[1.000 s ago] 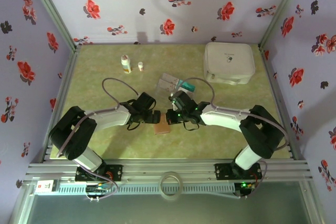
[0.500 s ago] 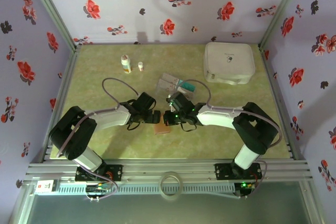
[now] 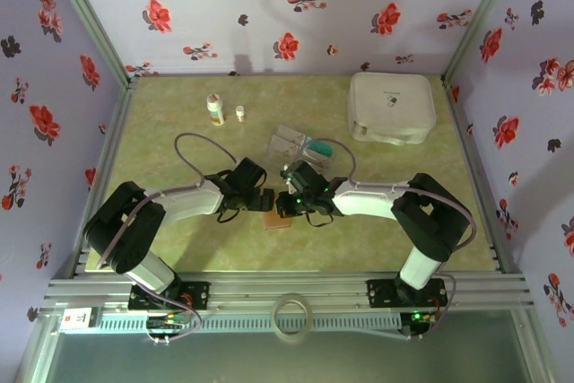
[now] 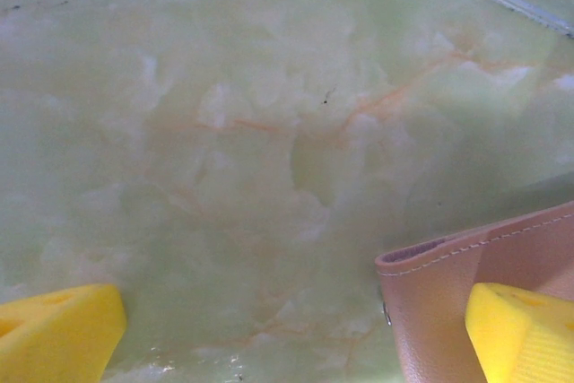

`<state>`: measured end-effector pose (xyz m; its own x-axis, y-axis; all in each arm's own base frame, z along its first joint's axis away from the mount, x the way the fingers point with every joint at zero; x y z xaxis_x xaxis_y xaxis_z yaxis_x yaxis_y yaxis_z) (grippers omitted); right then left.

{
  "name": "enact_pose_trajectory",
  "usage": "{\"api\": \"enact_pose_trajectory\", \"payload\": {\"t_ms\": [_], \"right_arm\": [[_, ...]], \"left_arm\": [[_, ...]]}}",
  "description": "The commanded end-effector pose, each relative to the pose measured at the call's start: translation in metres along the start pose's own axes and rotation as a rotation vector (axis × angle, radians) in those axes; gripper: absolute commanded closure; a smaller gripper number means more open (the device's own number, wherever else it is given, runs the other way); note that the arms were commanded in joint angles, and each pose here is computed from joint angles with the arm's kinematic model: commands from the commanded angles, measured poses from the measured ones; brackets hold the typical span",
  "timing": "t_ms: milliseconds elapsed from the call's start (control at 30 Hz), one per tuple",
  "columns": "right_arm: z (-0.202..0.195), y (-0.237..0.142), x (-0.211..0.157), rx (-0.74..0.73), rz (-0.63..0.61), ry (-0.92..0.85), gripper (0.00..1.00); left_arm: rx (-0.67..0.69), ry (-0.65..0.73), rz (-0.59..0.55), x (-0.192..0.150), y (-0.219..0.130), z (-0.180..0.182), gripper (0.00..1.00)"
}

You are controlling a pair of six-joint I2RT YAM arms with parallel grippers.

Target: Put the credit cards into the card holder

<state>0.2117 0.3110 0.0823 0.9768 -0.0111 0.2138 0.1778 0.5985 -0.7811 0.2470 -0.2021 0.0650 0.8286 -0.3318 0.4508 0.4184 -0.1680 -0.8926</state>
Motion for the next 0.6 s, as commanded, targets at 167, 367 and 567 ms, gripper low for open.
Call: {"api": "enact_pose_trajectory", "payload": {"t_ms": [167,367,567], "right_arm": [[0.012,0.002,0.001,0.028,0.002,0.005,1.0],[0.005,0.011,-0.003,0.01,0.019,0.015,1.0],[-0.009,0.021,-0.01,-0.021,0.036,0.038,1.0]], "left_arm": [[0.123,0.04,0.13,-0.036,0.021,0.021,0.0],[0.121,0.038,0.131,-0.036,0.021,0.021,0.0],[0.12,0.035,0.124,-0.034,0.019,0.021,0.0]]}}
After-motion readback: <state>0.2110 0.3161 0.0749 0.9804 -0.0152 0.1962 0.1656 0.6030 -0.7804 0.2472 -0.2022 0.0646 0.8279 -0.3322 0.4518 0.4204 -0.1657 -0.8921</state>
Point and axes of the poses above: each hand's point on the last joint's axis, 136 mm out from that joint toward the fingers, its own y axis out along the fingers, its own z axis along the line the jaws close on, x = y × z, the point moved 5 cm from there along -y, back along the fingers, and after that the axes turned 14 degrees about y, right-handed, at the moved point
